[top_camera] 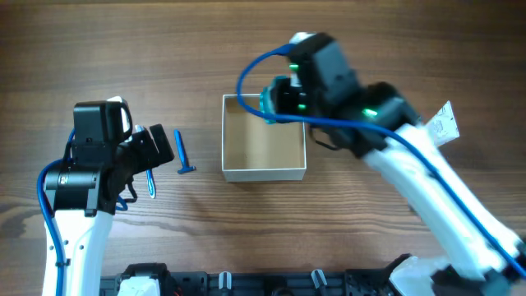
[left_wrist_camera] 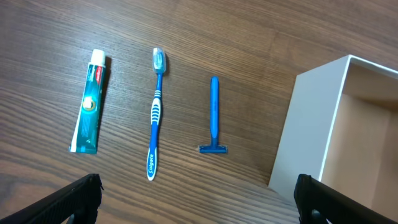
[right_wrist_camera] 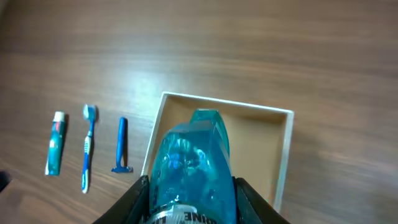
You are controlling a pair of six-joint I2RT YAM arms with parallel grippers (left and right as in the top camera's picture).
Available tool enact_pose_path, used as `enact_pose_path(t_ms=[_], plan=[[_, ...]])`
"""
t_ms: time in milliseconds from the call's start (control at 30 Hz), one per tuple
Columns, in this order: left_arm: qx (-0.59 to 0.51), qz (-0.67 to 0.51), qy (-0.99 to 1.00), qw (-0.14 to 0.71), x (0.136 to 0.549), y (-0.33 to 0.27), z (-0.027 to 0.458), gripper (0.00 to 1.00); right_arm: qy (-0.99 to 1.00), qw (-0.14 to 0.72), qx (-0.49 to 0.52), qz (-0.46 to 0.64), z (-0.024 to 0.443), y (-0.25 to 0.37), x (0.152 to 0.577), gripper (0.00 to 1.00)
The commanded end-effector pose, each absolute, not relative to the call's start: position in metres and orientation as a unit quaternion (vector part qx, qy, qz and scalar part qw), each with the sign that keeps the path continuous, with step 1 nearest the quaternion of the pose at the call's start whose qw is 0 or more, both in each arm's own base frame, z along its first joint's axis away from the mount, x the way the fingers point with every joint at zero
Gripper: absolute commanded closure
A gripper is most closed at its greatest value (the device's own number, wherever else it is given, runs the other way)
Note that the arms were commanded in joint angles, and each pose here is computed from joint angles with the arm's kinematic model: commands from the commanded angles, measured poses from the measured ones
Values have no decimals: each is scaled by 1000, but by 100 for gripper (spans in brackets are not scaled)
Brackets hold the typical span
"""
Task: Pack container
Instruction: 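Carry the mouthwash bottle into the box and release it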
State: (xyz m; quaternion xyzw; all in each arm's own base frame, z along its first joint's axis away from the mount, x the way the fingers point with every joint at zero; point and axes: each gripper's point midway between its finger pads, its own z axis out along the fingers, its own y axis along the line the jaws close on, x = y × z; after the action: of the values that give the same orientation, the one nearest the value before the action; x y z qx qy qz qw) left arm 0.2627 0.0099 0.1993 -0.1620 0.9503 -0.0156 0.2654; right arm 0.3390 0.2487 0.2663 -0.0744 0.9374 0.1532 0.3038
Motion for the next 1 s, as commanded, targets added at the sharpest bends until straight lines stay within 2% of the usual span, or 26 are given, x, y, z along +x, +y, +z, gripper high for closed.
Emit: enact_pose_path(t_ms=[0, 167, 500, 533, 567, 633, 667, 733, 867, 967], plan=[[-171, -7, 948, 270, 264, 13, 205, 0, 942, 305, -35, 134, 245, 270, 354, 96], [-171, -7, 948, 270, 264, 13, 205, 0, 955, 269, -20, 121, 190, 294, 370, 96], [-171, -7, 948, 270, 264, 13, 205, 0, 963, 247, -16, 106, 141, 308, 385, 96], [-171, -7, 948, 270, 264, 13, 205, 0, 963, 246, -16, 105, 139, 308, 385, 89], [-171, -7, 948, 270, 264, 13, 205, 0, 964, 246, -16, 105, 139, 308, 385, 73], [-171, -7, 948, 270, 264, 13, 205, 0, 964, 245, -17, 106, 139, 308, 385, 49], [-171, -7, 948, 270, 264, 13, 205, 0, 964, 242, -20, 109, 139, 310, 383, 30], [-171, -7, 948, 270, 264, 13, 205, 0, 964, 237, -38, 114, 138, 313, 381, 20], [-171, -7, 948, 268, 263, 13, 204, 0, 966, 232, -47, 104, 141, 307, 376, 9], [-171, -7, 948, 268, 263, 13, 204, 0, 954, 273, -60, 108, 182, 297, 374, 4]])
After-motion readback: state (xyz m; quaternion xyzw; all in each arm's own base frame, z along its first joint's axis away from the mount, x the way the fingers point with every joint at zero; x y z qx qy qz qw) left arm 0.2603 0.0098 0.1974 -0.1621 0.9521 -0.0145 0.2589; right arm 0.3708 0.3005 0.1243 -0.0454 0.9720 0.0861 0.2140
